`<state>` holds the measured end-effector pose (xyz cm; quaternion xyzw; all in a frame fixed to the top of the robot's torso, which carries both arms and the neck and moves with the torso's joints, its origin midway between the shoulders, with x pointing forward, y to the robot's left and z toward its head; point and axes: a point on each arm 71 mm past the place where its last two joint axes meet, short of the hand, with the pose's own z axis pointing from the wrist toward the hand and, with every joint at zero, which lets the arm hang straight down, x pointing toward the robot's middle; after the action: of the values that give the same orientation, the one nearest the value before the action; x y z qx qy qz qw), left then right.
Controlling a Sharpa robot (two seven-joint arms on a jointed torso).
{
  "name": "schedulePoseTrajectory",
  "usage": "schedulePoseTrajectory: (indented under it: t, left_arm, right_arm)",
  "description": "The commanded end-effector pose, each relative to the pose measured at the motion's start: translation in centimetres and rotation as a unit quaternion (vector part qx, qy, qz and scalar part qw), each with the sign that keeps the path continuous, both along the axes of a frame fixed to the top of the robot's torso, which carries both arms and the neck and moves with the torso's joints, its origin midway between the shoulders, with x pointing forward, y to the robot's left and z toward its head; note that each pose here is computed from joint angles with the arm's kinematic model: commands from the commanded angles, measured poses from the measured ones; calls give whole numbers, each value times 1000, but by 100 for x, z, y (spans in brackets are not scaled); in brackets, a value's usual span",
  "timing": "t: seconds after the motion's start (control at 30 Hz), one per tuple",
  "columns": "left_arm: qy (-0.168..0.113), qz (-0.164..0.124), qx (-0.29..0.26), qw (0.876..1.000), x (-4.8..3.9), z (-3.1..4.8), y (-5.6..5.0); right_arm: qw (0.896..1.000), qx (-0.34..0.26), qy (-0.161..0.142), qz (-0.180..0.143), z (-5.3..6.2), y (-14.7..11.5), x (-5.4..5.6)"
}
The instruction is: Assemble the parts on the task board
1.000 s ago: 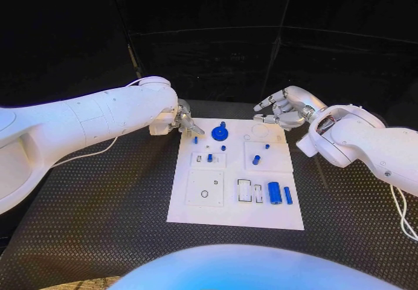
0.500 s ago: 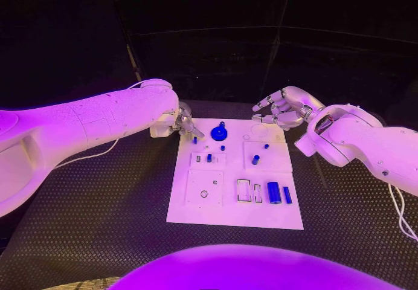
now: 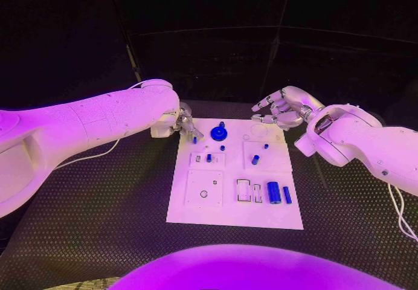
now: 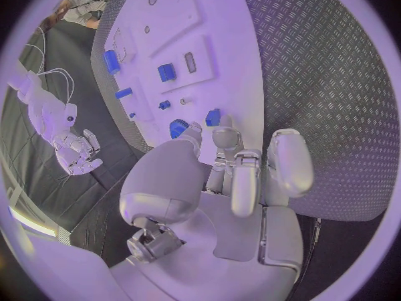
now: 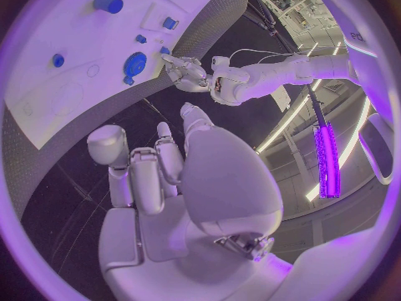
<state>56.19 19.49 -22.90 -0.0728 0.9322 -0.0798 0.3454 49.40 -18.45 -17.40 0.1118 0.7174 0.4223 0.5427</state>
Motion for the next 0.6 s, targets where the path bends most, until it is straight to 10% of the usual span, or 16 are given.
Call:
schedulePoseTrajectory:
  t: [0.03,0.6]
  left_arm:
    - [-3,4,-10,1000,8,11,-15]
    - [12,-2,-7,1000,-3,-6,-26]
  right_arm:
    - [1000,2,0,4,11,12,-1]
    - [1000,2,0,4,11,15,-1]
